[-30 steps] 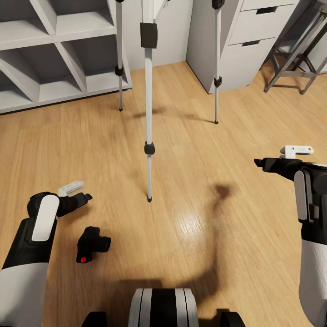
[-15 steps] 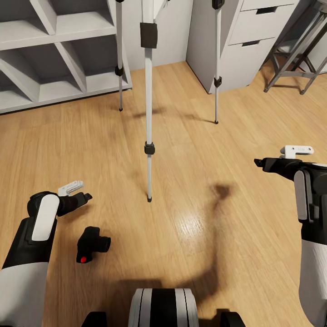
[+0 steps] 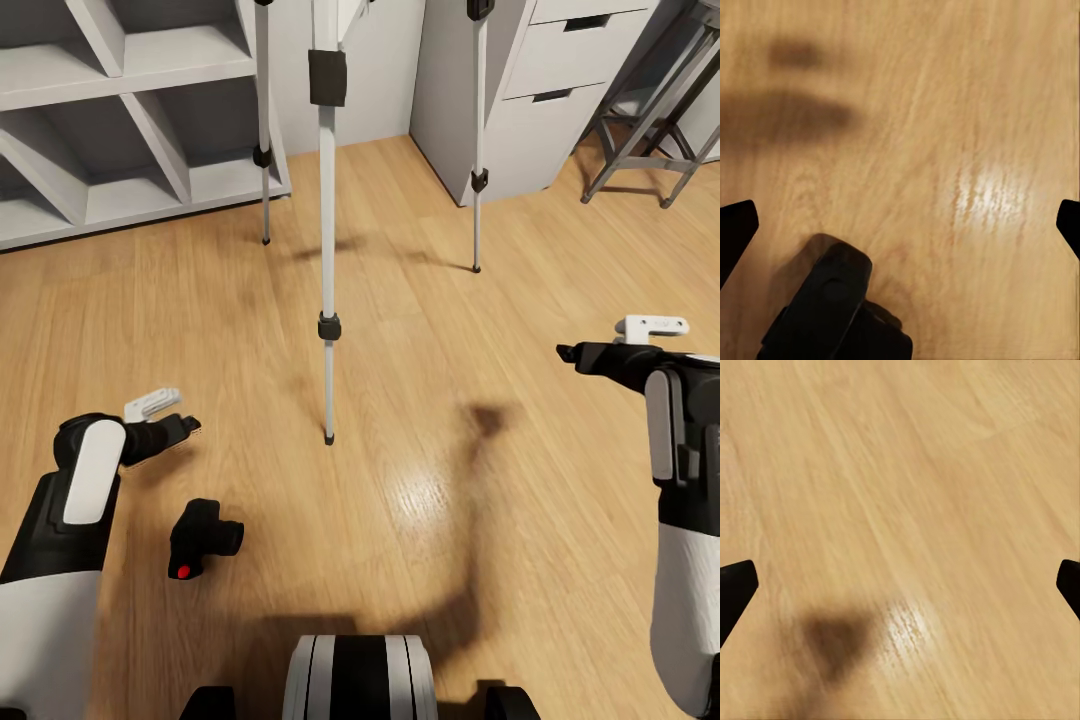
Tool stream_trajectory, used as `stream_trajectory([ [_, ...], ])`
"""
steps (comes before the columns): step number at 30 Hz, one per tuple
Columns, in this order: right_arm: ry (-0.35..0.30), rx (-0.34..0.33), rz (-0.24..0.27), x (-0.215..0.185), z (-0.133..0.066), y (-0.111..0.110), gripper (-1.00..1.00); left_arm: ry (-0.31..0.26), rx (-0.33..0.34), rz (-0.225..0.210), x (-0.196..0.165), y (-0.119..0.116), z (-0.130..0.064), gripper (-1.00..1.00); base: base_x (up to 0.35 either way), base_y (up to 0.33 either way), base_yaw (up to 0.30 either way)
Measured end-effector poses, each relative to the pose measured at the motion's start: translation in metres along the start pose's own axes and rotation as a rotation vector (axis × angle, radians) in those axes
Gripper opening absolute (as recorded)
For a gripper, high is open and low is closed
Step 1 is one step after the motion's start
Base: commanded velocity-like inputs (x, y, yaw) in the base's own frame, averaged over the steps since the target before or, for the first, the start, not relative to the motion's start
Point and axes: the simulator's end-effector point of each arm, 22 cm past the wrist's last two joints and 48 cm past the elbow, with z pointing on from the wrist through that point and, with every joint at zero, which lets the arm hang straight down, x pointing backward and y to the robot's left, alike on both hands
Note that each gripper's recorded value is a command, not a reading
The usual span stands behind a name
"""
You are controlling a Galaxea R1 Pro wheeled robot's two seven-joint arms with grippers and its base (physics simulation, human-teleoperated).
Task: Attach the digital camera to the camera tripod in the bedroom.
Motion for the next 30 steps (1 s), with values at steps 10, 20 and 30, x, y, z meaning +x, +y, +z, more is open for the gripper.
stream_trajectory([
  [10, -0.017, -0.015, 0.011, -0.011, -0.006, 0.011, 1.0, -0.046, -0.006, 0.02, -0.025, 0.006, -0.009, 1.0, 0.0, 0.0, 0.0],
  [20, -0.027, -0.018, 0.013, -0.015, -0.008, 0.013, 1.0, -0.053, -0.002, 0.023, -0.028, 0.005, -0.011, 1.0, 0.0, 0.0, 0.0],
  [30, -0.033, -0.019, 0.013, -0.018, -0.009, 0.014, 1.0, -0.053, 0.002, 0.023, -0.028, 0.004, -0.011, 1.0, 0.0, 0.0, 0.0],
])
